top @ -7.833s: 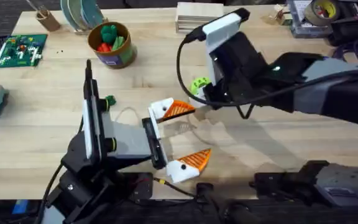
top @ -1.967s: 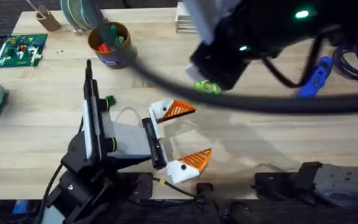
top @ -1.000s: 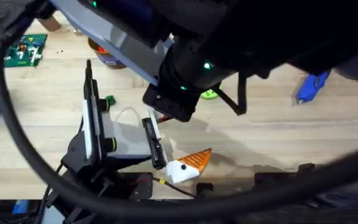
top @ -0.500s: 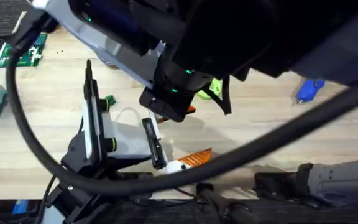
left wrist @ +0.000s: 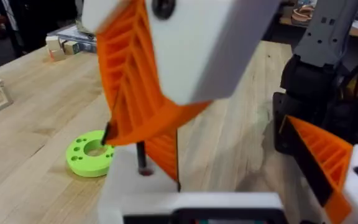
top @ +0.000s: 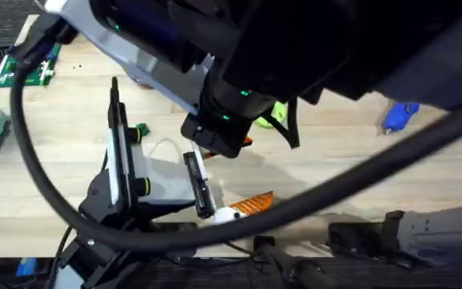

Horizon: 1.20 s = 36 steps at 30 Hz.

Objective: Pick up the gripper from the table and insert it into the empty holder that is missing its gripper. Then pick up a screw, insert it into the mounting hole, and use the screwdriver to tighten it. Finally, clean up the table by picking up the vegetable and placing it into the bucket.

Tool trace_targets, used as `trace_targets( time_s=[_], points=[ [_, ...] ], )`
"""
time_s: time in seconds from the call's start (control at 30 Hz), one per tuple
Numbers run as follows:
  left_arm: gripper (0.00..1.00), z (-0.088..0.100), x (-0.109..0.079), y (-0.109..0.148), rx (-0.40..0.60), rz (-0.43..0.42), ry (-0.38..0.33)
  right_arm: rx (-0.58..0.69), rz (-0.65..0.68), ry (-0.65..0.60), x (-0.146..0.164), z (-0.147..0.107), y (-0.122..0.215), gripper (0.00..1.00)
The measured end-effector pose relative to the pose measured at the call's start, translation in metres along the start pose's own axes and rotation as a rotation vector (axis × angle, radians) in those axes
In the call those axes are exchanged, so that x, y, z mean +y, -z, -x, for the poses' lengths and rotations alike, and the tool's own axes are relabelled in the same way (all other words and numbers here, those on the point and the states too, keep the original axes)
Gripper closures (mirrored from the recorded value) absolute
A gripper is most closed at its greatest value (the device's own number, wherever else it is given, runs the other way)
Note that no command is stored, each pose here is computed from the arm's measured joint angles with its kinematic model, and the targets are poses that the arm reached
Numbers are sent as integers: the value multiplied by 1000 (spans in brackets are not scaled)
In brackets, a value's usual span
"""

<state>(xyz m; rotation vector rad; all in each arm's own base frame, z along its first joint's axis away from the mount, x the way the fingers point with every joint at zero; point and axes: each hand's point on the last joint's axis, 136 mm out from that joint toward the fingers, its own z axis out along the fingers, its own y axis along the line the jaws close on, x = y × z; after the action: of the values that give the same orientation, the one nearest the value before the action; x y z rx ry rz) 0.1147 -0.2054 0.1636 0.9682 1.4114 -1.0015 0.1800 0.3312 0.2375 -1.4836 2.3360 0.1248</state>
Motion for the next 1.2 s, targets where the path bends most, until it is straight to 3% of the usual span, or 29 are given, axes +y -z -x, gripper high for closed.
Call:
trace_targets(
  time_s=[1.2],
  points=[
    [8, 0, 0, 0, 0, 0, 1, 37, 17, 0, 4, -2, -12, 994]
  ],
)
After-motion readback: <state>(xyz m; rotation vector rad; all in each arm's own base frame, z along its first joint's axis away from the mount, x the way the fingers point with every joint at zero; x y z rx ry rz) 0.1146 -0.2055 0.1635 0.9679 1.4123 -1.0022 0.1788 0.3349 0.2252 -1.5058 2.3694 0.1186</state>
